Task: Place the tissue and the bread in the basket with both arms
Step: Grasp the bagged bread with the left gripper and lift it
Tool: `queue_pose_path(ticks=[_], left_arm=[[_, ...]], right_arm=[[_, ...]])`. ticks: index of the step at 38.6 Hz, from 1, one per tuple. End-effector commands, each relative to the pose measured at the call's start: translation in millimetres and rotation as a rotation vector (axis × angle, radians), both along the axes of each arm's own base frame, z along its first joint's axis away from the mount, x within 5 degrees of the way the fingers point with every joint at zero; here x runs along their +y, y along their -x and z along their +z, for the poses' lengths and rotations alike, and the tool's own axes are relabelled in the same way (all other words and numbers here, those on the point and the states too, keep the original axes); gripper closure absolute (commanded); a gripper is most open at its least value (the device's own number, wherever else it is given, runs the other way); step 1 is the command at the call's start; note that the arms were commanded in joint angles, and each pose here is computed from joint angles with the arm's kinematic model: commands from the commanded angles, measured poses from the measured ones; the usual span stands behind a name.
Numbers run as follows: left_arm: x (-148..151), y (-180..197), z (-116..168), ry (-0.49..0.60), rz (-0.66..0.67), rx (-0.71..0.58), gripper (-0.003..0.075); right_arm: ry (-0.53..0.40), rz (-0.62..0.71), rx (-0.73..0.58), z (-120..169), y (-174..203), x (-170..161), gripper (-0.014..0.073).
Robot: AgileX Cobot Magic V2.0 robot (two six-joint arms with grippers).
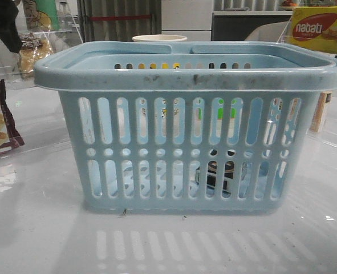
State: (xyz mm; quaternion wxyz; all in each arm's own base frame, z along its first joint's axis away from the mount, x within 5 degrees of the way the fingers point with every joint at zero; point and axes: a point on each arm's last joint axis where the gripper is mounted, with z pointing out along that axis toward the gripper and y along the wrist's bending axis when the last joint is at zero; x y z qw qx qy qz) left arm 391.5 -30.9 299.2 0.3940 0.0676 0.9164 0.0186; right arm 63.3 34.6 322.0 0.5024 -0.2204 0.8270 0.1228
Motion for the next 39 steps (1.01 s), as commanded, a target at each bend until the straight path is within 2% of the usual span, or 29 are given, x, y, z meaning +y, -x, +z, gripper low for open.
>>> queue_pose_path(ticks=[1, 6, 16, 18, 22, 25, 35, 39], left_arm=[[4.7, -17.3, 29.8, 0.05, 0.023, -0.165, 0.0067], [7.8, -41.4, 22.5, 0.135, 0.06, -0.211, 0.0067], [6.6, -64.3, 3.7, 0.181, 0.076, -0.277, 0.0078], [6.7, -64.9, 4.8, 0.181, 0.076, -0.291, 0.0128], [6.8, -66.4, 8.0, 0.184, 0.075, -0.327, 0.0291], [6.9, -67.0, 9.4, 0.185, 0.075, -0.343, 0.0361], [6.9, -66.9, 9.3, 0.185, 0.075, -0.343, 0.0543], [6.5, -62.9, 12.6, 0.19, 0.077, -0.298, 0.06]], right_arm=[[-0.028, -0.002, -0.093, 14.2, -2.3, 0.2, 0.0109], [-0.028, -0.002, -0.093, 14.2, -2.3, 0.2, 0.0109], [-0.028, -0.002, -0.093, 14.2, -2.3, 0.2, 0.0109], [-0.028, -0.002, -0.093, 14.2, -2.3, 0.2, 0.0109], [-0.028, -0.002, -0.093, 14.2, -2.3, 0.2, 0.0109], [-0.028, -0.002, -0.093, 14.2, -2.3, 0.2, 0.0109], [-0.028, -0.002, -0.093, 14.2, -2.3, 0.2, 0.0109], [-0.028, -0.002, -0.093, 14.2, -2.3, 0.2, 0.0109]])
